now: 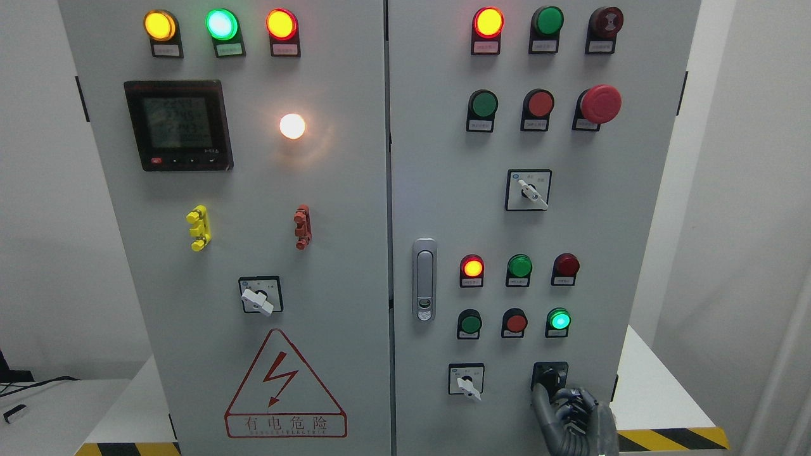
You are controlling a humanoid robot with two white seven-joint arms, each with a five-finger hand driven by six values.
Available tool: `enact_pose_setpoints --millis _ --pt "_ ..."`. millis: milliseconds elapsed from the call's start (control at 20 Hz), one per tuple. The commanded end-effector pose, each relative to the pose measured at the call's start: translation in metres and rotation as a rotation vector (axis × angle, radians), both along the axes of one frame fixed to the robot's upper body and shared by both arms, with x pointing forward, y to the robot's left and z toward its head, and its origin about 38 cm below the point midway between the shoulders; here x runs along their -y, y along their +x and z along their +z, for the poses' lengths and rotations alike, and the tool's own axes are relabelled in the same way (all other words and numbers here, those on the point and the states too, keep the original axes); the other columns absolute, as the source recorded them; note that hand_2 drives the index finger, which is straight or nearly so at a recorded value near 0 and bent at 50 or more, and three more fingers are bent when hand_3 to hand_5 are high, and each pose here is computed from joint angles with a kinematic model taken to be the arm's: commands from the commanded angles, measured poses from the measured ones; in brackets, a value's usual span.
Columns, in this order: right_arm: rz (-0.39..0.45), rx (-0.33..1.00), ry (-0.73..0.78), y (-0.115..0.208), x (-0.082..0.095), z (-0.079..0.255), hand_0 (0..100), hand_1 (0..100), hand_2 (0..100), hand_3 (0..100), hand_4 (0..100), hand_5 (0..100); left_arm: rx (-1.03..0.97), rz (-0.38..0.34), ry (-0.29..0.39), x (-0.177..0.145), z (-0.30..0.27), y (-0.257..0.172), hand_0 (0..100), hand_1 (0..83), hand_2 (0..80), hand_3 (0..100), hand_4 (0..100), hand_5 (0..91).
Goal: Trip black knob to open circuit
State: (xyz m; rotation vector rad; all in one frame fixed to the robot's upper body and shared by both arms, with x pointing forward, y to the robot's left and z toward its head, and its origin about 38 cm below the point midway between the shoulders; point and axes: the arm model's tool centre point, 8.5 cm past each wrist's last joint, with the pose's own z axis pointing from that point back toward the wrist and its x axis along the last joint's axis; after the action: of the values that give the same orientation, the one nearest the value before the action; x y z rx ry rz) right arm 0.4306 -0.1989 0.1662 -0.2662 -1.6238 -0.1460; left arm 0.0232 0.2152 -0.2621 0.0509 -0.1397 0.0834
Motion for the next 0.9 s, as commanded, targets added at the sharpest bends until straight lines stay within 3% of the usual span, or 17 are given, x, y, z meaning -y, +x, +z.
enact_pose_setpoints --millis 0,851 --pt "0.005 0.011 0.005 0.0009 -0.0031 0.0028 32 62 57 91 92 100 0.001 -0.031 -0.002 0.0012 0.0 0.0004 12 38.9 0.0 0 0 0.0" --pt "0.018 0.012 0.049 0.0012 -0.0037 0.0038 32 62 58 91 92 100 0.001 -0.031 0.0 0.0002 0.0 0.0004 12 38.9 0.0 0 0 0.0"
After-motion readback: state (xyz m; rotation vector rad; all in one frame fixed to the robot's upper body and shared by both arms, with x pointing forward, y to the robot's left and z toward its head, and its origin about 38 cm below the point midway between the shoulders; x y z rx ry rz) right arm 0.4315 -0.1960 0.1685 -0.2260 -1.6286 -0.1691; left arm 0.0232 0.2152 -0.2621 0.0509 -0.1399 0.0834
